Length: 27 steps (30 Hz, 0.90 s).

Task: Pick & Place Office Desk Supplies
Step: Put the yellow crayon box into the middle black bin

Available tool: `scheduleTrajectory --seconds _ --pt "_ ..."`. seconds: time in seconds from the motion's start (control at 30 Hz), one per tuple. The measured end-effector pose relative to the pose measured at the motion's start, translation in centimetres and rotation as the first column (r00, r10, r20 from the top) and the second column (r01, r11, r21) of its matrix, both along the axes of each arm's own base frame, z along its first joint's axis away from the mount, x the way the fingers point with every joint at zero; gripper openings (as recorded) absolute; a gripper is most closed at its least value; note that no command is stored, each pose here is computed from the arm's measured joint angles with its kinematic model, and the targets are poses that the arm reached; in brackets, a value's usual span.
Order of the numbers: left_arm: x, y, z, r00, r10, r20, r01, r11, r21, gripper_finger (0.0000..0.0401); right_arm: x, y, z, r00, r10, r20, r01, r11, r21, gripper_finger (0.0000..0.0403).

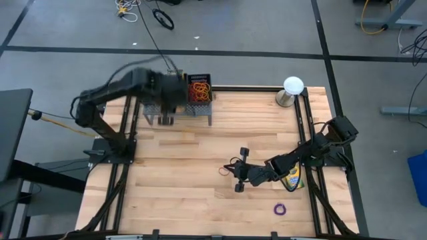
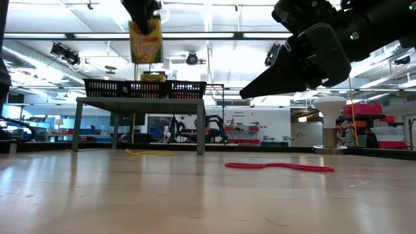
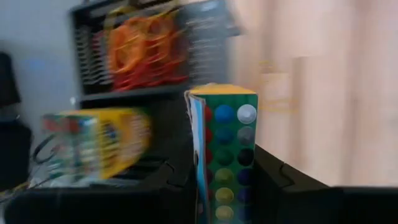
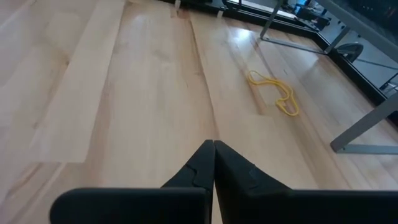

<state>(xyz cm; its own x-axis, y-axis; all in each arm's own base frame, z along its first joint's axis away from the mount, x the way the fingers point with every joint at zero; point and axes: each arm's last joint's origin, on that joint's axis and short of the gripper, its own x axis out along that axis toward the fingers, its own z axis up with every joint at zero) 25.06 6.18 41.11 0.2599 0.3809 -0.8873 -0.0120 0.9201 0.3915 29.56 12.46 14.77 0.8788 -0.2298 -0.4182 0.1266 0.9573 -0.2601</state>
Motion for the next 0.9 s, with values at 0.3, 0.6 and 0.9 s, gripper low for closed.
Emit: scheduleTrajectory --seconds 0.3,0.6,0.9 --pt "-1.6 9.4 -1.0 0.996 0.082 -0.023 -0.083 0.996 -0.024 0.0096 0.2 -0.3 0.0 1.000 0.012 -0.008 -0.012 1.000 -0.010 0.0011" --pt "-0.8 12.3 -3.2 0.991 0.081 -0.105 -0.087 0.995 -0.055 0.0096 0.2 -0.3 0.0 0.999 0.030 -0.013 -0.030 1.000 -0.004 0.0011" --pt "0.5 13.0 -4.5 0.992 0.037 -0.125 -0.048 0.995 -0.084 0.0096 0.2 -0.3 0.0 0.999 0.030 -0.013 -0.030 1.000 -0.004 0.0011"
